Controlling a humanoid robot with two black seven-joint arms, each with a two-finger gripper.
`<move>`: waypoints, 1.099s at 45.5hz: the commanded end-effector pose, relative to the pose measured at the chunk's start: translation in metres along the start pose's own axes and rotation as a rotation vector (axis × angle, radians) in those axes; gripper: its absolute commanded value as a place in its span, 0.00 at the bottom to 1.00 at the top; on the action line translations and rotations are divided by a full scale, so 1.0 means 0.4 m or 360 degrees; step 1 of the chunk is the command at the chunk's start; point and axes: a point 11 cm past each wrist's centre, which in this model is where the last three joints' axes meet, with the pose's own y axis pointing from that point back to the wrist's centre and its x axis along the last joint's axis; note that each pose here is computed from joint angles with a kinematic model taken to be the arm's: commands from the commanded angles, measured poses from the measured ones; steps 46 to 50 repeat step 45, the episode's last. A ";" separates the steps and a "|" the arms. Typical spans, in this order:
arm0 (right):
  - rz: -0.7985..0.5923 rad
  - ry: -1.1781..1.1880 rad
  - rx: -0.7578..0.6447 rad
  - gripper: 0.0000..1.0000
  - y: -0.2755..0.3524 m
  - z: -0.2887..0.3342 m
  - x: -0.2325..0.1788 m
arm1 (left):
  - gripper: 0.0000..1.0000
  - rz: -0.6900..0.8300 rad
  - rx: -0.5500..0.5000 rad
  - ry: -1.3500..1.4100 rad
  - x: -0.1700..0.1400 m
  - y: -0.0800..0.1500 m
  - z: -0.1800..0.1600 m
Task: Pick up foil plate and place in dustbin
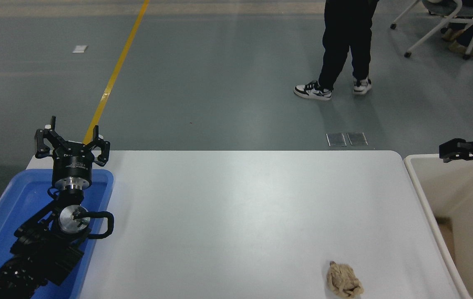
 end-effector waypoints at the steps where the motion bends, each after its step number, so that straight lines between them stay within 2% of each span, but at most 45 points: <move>1: -0.0200 0.0150 0.0209 1.00 0.155 -0.216 -0.032 | 0.99 0.0004 0.0001 -0.0002 0.002 0.001 -0.001; 12: -0.0221 0.0312 0.0085 1.00 0.154 -0.294 -0.040 | 0.99 0.0006 -0.0004 0.0002 0.002 0.001 0.000; 27: -0.0241 0.0287 -0.0105 1.00 0.137 -0.238 -0.036 | 0.99 0.0008 -0.0005 0.0003 0.002 0.001 0.001; 50: -0.0242 0.0260 -0.0067 0.99 0.138 -0.231 -0.036 | 0.99 0.0008 -0.0009 0.0005 0.003 0.001 0.002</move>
